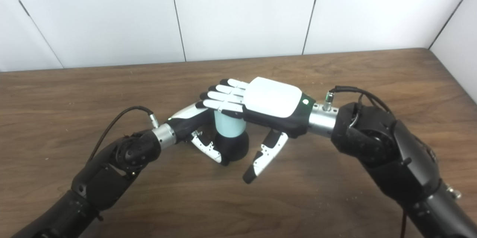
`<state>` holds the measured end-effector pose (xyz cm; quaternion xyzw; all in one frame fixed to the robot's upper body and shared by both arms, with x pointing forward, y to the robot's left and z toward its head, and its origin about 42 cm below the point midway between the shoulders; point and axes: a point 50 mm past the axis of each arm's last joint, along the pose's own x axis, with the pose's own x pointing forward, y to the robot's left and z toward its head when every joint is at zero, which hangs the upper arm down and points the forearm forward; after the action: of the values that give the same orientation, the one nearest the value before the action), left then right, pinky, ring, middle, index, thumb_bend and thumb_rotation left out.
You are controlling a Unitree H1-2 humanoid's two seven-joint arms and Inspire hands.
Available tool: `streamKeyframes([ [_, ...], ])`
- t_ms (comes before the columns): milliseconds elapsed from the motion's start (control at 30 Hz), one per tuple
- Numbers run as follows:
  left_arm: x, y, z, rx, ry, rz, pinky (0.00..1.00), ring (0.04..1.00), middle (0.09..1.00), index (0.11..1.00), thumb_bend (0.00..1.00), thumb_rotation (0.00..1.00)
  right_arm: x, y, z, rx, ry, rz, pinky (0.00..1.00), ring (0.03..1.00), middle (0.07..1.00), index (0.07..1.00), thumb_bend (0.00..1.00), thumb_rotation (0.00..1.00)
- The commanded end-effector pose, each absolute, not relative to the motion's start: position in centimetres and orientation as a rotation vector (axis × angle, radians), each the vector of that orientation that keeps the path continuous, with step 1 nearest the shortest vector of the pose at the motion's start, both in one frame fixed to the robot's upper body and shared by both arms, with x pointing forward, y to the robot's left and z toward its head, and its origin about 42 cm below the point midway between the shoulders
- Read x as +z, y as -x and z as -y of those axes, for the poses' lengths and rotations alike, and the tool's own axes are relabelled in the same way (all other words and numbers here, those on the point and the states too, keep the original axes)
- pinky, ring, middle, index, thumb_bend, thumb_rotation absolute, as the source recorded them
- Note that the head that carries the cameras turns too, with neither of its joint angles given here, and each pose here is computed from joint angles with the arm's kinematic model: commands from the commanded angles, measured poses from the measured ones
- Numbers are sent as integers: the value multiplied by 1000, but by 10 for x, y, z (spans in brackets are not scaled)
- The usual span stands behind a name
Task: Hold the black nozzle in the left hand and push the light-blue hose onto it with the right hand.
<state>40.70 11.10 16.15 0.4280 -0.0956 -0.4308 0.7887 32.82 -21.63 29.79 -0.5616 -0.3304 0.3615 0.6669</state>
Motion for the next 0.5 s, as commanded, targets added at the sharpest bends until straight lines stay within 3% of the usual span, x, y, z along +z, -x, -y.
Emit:
streamKeyframes([
  [0,106,-387,-132,-1043,-999,-56,1000,1000,941,480,524,62,330,-332,220,717,1297,849,1000,1000,1000,971,714,722],
  [267,106,-386,-130,-1042,-993,-59,1000,1000,941,481,524,63,337,-335,220,732,1340,883,1000,1000,1000,968,698,718],
  [467,104,-385,-131,-1045,-987,-60,1000,1000,942,481,524,63,347,-337,220,638,1161,836,990,999,996,963,675,714],
])
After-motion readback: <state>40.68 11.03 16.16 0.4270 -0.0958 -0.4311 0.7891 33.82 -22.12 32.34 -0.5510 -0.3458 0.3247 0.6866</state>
